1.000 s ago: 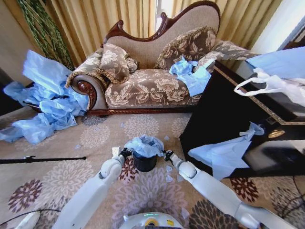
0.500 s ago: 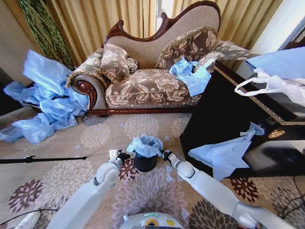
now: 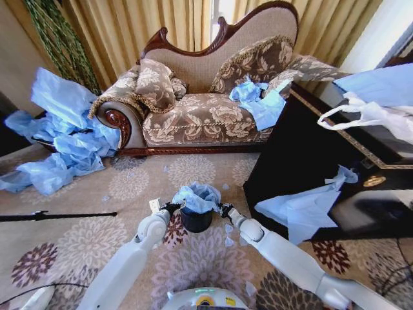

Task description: Place a garbage bag over the trash bin.

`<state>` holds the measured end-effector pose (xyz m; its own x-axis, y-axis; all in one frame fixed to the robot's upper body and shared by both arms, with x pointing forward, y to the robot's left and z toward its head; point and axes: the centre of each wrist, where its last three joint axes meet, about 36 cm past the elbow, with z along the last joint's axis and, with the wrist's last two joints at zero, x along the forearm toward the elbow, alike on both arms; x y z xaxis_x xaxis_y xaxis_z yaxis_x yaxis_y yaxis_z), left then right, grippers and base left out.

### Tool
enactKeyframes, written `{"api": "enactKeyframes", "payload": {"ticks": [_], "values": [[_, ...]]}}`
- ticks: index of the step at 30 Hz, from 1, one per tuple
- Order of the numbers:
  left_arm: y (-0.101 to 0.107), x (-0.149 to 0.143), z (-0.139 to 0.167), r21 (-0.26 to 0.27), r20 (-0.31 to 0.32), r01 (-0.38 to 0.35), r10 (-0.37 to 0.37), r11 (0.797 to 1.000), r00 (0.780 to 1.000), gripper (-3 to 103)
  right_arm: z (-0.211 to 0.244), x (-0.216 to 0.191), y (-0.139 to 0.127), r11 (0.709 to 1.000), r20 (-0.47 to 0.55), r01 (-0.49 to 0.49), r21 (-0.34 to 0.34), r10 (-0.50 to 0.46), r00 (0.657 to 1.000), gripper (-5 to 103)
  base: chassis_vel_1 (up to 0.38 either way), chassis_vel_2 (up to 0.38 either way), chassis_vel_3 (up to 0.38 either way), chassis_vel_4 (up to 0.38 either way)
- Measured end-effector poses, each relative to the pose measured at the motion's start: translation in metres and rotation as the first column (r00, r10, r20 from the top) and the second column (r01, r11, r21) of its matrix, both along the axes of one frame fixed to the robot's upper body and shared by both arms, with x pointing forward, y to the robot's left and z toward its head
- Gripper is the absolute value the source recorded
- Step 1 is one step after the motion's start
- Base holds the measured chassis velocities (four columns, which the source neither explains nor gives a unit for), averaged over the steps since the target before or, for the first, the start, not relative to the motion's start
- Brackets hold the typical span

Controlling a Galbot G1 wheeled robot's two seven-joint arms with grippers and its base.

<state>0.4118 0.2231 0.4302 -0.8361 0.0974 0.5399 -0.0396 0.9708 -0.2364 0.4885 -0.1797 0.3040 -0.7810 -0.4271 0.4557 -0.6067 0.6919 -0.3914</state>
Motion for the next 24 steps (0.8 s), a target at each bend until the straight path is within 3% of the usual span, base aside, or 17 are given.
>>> {"api": "enactKeyframes", "payload": {"ticks": [2,4,5,6,8,9,11,12,13,15,16,17,18,19,21,24], "values": [[0.001,-0.002,0.001,0.023,0.007,0.003,-0.003,1.0,1.0,98,-0.001,0.0,0.001,1.0,-0.001,0.001,0.002,-0.001,1.0,0,0.0,0.0,0.0,0.0],[0.005,-0.008,0.002,0.126,0.038,0.021,-0.026,0.992,0.999,98,-0.002,0.0,0.005,1.0,-0.001,0.0,0.009,0.0,1.0,0,0.0,0.0,0.0,0.0],[0.005,-0.008,0.002,0.126,0.038,0.021,-0.026,0.992,0.999,98,-0.002,0.0,0.005,1.0,-0.001,0.0,0.009,0.0,1.0,0,0.0,0.0,0.0,0.0],[0.007,-0.01,0.002,0.163,0.05,0.035,-0.044,0.986,0.998,98,-0.002,0.0,0.006,1.0,0.0,0.001,0.012,-0.001,1.0,0,0.0,0.0,0.0,0.0],[0.015,-0.017,-0.001,0.28,0.07,0.095,-0.12,0.955,0.99,98,-0.003,0.0,0.007,1.0,0.0,0.005,0.019,-0.005,1.0,0,0.0,0.0,0.0,0.0],[0.015,-0.017,-0.001,0.28,0.07,0.095,-0.12,0.955,0.99,98,-0.003,0.0,0.007,1.0,0.0,0.005,0.019,-0.005,1.0,0,0.0,0.0,0.0,0.0],[0.022,-0.019,-0.005,0.365,0.086,0.159,-0.203,0.917,0.975,98,-0.005,0.0,0.007,1.0,0.002,0.006,0.02,-0.006,1.0,0,0.0,0.0,0.0,0.0],[0.032,-0.016,-0.011,0.446,0.085,0.225,-0.291,0.866,0.953,100,-0.005,0.0,0.007,1.0,0.004,0.004,0.02,-0.005,1.0,0,0.0,0.0,0.0,0.0],[0.032,-0.016,-0.011,0.446,0.085,0.225,-0.291,0.866,0.953,100,-0.005,0.0,0.007,1.0,0.004,0.004,0.02,-0.005,1.0,0,0.0,0.0,0.0,0.0],[0.044,-0.009,-0.019,0.534,0.071,0.306,-0.402,0.788,0.913,100,-0.005,0.0,0.008,1.0,0.005,0.004,0.022,-0.004,1.0,0,0.0,0.0,0.0,0.0],[0.044,-0.009,-0.019,0.534,0.071,0.306,-0.402,0.788,0.913,100,-0.005,0.0,0.008,1.0,0.005,0.004,0.022,-0.004,1.0,0,0.0,0.0,0.0,0.0],[0.05,-0.001,-0.025,0.581,0.069,0.332,-0.451,0.743,0.89,100,-0.005,0.0,0.008,1.0,0.008,0.005,0.023,-0.005,1.0,0,0.0,0.0,0.0,0.0],[0.055,0.005,-0.03,0.612,0.066,0.345,-0.481,0.712,0.874,100,-0.004,0.0,0.008,1.0,0.009,0.005,0.023,-0.005,1.0,0,0.0,0.0,0.0,0.0],[0.057,0.009,-0.034,0.62,0.061,0.358,-0.499,0.698,0.865,100,-0.004,0.0,0.008,1.0,0.01,0.004,0.023,-0.004,1.0,0,0.0,0.0,0.0,0.0],[0.058,0.011,-0.035,0.62,0.057,0.366,-0.505,0.694,0.861,100,-0.003,-0.001,0.007,1.0,0.01,0.004,0.023,-0.004,1.0,0,0.0,0.0,0.0,0.0],[0.06,0.017,-0.049,0.61,0.06,0.403,-0.547,0.683,0.835,100,-0.005,-0.005,0.004,1.0,0.007,0.003,0.02,-0.003,1.0,0,0.0,0.0,0.0,0.0]]}}
